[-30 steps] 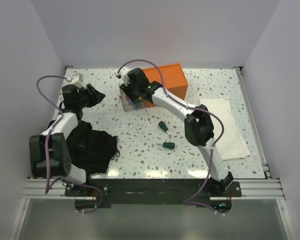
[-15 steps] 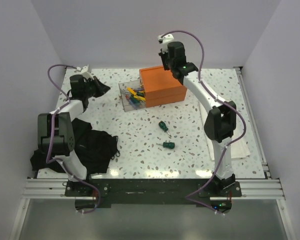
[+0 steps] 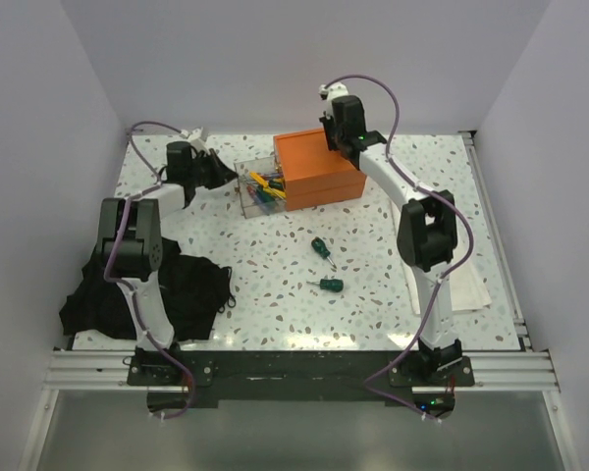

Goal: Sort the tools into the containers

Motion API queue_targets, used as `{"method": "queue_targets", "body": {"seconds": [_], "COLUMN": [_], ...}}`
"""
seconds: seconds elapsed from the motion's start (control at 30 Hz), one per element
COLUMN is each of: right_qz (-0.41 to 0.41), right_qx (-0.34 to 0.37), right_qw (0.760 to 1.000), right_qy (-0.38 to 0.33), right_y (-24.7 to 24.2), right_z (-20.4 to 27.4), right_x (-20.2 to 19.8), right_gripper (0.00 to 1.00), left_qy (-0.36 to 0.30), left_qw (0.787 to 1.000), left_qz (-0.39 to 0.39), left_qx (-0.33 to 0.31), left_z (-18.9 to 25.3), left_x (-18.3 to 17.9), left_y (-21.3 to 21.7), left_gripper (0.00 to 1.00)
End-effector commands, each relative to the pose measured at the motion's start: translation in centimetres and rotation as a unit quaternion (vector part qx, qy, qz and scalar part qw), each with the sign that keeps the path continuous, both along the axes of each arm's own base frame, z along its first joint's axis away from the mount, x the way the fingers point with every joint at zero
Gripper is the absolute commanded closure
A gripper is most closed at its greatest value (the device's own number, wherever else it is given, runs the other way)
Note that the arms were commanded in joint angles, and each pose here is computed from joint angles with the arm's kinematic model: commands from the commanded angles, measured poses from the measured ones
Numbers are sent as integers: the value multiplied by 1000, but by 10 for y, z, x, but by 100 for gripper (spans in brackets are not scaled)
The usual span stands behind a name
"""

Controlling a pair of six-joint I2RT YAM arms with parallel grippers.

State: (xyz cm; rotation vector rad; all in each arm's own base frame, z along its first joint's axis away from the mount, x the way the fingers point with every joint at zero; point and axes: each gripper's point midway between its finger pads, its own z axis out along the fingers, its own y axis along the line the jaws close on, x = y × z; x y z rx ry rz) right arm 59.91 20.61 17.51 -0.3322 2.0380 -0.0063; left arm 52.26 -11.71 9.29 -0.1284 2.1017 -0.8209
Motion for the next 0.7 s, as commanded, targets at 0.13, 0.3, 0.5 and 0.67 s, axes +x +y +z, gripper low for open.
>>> {"method": "queue_targets", "body": {"seconds": [0.13, 0.3, 0.5, 0.67], "right_qz": [6, 6, 8, 4], "right_qx": [25, 30, 26, 26], "right_qw": [998, 997, 997, 997], "right_qy": [58, 66, 74, 78], "right_y": [7, 8, 8, 5], "right_z": [-26, -33, -38, -41], "right_x": [-22, -23, -26, -28], "right_gripper": [100, 100, 100, 100], "left_qy": [-23, -92, -133, -43], "left_qw": [998, 994, 990, 993], "left_qz": [-57, -54, 10, 48], "left_qx": [-9, -3, 44, 95], "left_z": [11, 65, 98, 38], "left_x": [7, 19, 23, 20], "left_y": [-52, -46, 12, 42], "left_gripper": [100, 100, 100, 100]}}
